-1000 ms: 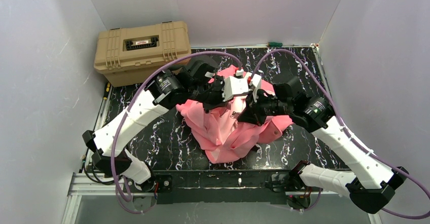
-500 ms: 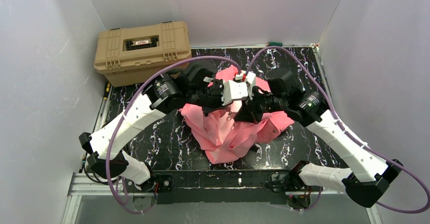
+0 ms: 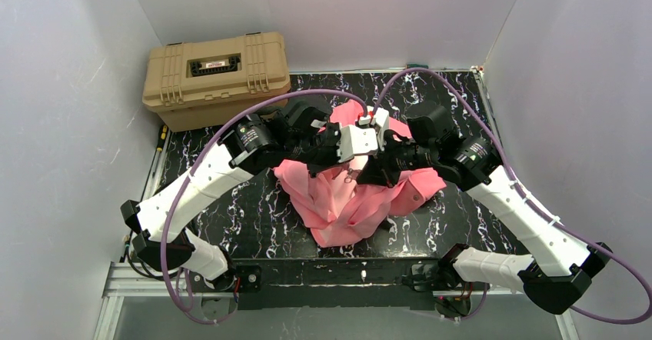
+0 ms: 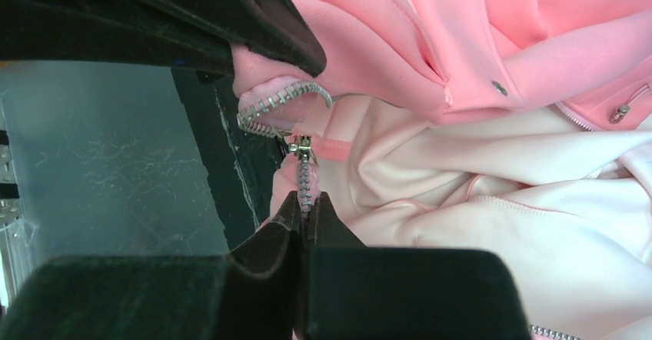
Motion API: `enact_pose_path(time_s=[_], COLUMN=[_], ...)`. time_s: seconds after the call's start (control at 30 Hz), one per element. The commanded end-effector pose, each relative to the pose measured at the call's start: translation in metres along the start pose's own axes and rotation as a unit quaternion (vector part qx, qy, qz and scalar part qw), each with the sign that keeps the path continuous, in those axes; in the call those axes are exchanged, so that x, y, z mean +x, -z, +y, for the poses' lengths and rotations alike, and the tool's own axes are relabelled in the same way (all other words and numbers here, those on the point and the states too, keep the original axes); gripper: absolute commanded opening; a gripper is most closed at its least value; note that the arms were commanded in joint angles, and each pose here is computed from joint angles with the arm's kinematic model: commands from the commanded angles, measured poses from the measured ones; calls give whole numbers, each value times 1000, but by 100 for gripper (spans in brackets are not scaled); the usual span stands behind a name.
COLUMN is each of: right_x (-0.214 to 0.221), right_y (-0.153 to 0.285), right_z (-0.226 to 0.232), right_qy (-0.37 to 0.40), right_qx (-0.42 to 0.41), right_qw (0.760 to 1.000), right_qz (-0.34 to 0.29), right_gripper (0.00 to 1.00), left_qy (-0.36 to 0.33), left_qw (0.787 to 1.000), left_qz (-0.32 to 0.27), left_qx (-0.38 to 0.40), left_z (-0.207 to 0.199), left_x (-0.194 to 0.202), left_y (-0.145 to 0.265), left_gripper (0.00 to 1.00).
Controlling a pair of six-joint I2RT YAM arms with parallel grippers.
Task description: Zip up the jacket
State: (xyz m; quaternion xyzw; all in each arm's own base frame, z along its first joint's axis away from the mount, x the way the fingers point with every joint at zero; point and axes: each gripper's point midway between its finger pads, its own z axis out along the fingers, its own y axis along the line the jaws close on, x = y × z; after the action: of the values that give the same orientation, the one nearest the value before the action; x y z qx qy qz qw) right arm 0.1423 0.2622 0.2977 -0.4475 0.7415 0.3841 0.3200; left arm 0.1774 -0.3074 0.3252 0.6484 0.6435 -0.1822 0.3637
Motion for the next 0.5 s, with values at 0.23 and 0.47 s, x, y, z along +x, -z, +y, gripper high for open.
enact_pose_path(time_s=[0.23,0.47], right_x=[-14,-10], right_y=[9,7], right_z=[9,10], right_qy=[20,15], right_qx=[-9,-14], right_qw=[999,1000], right_qz=[-23,-22], right_gripper=[1,1], left_qy=[-10,-6], left_qw=[999,999], left_qz=[-31,-34], left_qx=[-16,-16], left_z=[4,5], left_x=[-17,-20], left_y=[15,15], left_gripper=[0,0])
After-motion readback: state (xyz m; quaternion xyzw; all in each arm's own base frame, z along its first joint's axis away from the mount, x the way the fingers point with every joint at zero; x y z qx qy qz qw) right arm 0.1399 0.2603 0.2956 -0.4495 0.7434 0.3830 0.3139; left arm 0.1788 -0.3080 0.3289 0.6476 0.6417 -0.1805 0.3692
